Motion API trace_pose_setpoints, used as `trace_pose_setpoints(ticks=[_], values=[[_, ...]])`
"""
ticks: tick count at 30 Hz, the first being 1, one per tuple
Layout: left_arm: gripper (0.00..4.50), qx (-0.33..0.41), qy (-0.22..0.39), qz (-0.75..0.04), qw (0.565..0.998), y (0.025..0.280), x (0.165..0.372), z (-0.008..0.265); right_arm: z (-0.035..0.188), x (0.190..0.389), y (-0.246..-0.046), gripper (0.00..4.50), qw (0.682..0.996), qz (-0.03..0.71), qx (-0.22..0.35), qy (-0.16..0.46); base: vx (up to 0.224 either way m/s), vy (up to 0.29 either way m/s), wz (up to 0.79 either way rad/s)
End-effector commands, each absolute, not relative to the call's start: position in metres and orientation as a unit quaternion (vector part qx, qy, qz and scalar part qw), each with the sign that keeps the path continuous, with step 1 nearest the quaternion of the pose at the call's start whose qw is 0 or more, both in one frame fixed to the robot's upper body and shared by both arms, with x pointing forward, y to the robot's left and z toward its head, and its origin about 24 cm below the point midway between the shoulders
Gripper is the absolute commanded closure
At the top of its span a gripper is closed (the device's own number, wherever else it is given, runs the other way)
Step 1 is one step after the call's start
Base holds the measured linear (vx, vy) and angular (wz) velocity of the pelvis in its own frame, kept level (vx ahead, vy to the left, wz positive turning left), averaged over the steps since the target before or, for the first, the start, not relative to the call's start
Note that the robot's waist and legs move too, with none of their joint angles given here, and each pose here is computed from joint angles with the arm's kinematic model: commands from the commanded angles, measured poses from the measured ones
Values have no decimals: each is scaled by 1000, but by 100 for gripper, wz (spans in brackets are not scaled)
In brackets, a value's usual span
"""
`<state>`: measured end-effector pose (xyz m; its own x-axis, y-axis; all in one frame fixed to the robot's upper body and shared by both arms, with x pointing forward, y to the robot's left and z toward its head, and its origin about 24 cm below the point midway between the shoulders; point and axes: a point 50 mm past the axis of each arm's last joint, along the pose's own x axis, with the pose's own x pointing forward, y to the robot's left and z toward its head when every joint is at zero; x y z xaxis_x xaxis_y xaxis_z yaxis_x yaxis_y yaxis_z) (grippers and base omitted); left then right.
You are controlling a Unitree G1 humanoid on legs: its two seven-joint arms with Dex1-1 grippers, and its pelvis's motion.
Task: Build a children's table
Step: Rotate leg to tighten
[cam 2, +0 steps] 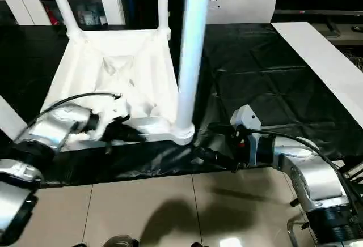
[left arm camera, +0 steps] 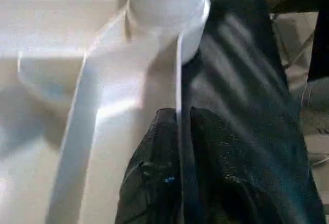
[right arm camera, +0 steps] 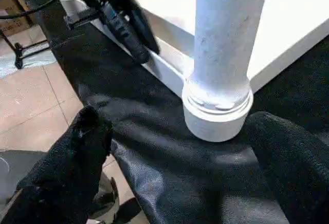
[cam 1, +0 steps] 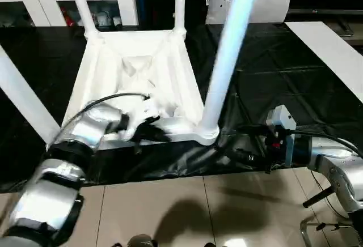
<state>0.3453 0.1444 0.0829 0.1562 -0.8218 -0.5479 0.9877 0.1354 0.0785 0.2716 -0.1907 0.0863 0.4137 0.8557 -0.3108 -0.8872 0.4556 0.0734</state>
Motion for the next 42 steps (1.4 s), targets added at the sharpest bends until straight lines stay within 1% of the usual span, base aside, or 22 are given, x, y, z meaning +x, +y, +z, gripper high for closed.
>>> trace_pose_setpoints(ticks=[1, 9, 19, 20, 21, 26, 29, 31, 32, 34, 35, 37, 38, 39, 41, 42], values=[[357, 217, 183, -623, 729, 141, 346, 85, 88, 271, -187, 0, 838, 520, -60, 155, 0, 0, 0], [357, 219, 202, -609, 735, 140, 348, 79, 91, 274, -180, 0, 839, 519, -60, 154, 0, 0, 0], [357, 220, 211, -600, 739, 144, 348, 74, 94, 273, -181, 0, 840, 517, -60, 155, 0, 0, 0], [374, 220, 211, -600, 739, 144, 348, 74, 94, 273, -181, 0, 840, 517, -60, 155, 0, 0, 0], [374, 220, 210, -601, 739, 144, 348, 74, 94, 273, -181, 0, 840, 517, -60, 155, 0, 0, 0], [428, 218, 199, -602, 742, 142, 347, 74, 94, 272, -182, 0, 841, 515, -60, 155, 0, 0, 0], [446, 219, 200, -610, 735, 141, 346, 73, 94, 273, -183, 0, 842, 513, -63, 155, 0, 0, 0], [446, 220, 200, -621, 725, 140, 343, 72, 95, 274, -183, 0, 840, 517, -75, 147, 0, 0, 0], [446, 222, 199, -635, 713, 139, 340, 72, 98, 277, -183, 0, 834, 529, -89, 131, 0, 0, 0], [446, 223, 198, -640, 708, 139, 339, 72, 99, 278, -183, 0, 831, 535, -92, 126, 0, 0, 0], [446, 227, 197, -646, 702, 138, 338, 72, 100, 279, -182, 0, 823, 548, -89, 123, 0, 0, 0], [450, 234, 195, -656, 691, 136, 336, 72, 101, 281, -181, 28, 810, 569, -72, 123, 0, 0, 0], [450, 239, 194, -662, 683, 135, 334, 72, 104, 283, -181, 28, 806, 577, -66, 117, 0, 0, 0], [450, 251, 190, -677, 665, 130, 328, 70, 107, 287, -180, 38, 793, 596, -58, 116, 0, 0, 0], [450, 252, 189, -680, 662, 129, 326, 70, 107, 288, -179, 59, 789, 600, -59, 117, 0, 0, 0], [450, 255, 187, -685, 656, 127, 324, 70, 107, 288, -179, 69, 780, 610, -62, 124, 0, 0, 0]])
